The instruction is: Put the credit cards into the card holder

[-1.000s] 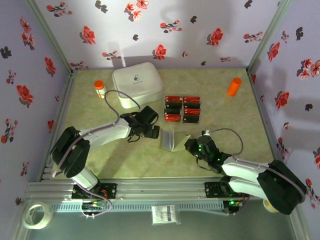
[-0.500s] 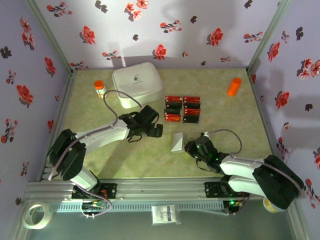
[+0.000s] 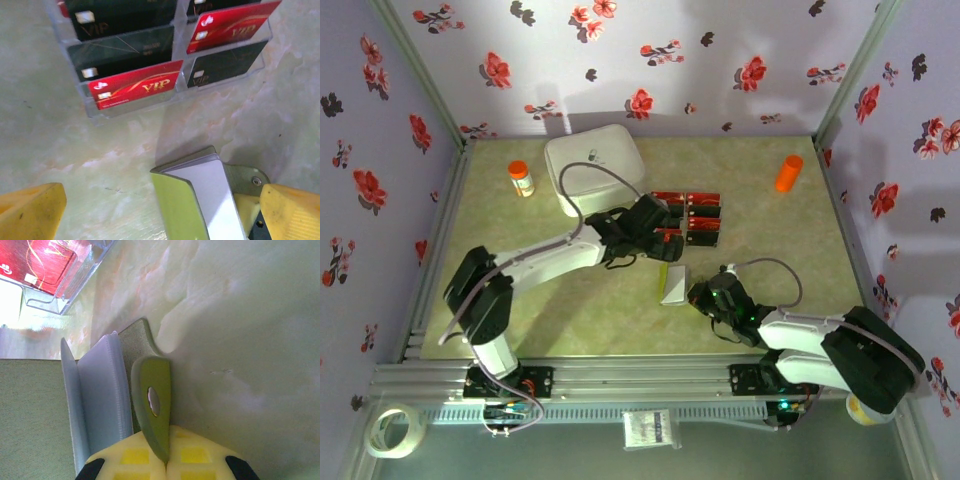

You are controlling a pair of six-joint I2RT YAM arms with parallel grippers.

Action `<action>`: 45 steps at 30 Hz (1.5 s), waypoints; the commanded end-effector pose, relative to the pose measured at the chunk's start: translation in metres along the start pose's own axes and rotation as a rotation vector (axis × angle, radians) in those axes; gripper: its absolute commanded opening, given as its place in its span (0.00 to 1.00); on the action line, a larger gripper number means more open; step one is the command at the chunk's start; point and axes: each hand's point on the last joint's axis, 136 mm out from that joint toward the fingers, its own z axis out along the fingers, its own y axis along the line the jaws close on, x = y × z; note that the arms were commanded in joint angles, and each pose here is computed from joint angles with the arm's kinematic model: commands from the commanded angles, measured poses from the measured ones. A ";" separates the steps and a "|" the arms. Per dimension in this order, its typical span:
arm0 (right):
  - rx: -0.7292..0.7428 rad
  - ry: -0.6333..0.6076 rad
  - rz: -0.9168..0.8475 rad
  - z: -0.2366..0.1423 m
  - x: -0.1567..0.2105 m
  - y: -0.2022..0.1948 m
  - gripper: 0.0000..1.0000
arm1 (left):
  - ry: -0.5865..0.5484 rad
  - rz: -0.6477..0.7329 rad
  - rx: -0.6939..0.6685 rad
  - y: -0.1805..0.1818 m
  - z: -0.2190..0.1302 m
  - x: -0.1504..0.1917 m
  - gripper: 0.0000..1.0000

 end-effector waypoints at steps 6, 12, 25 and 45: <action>-0.005 -0.022 -0.010 -0.001 -0.003 0.004 0.00 | 0.135 0.149 -0.160 0.016 0.020 0.033 1.00; -0.003 -0.018 -0.009 0.000 -0.002 0.004 0.00 | 0.146 0.185 -0.275 0.044 0.012 0.043 1.00; -0.015 -0.008 -0.010 0.002 0.000 0.009 0.00 | 0.206 0.291 -0.434 0.082 0.003 0.063 1.00; -0.095 0.063 -0.011 0.029 0.031 0.042 0.00 | 0.270 0.311 -0.475 0.086 0.025 0.081 1.00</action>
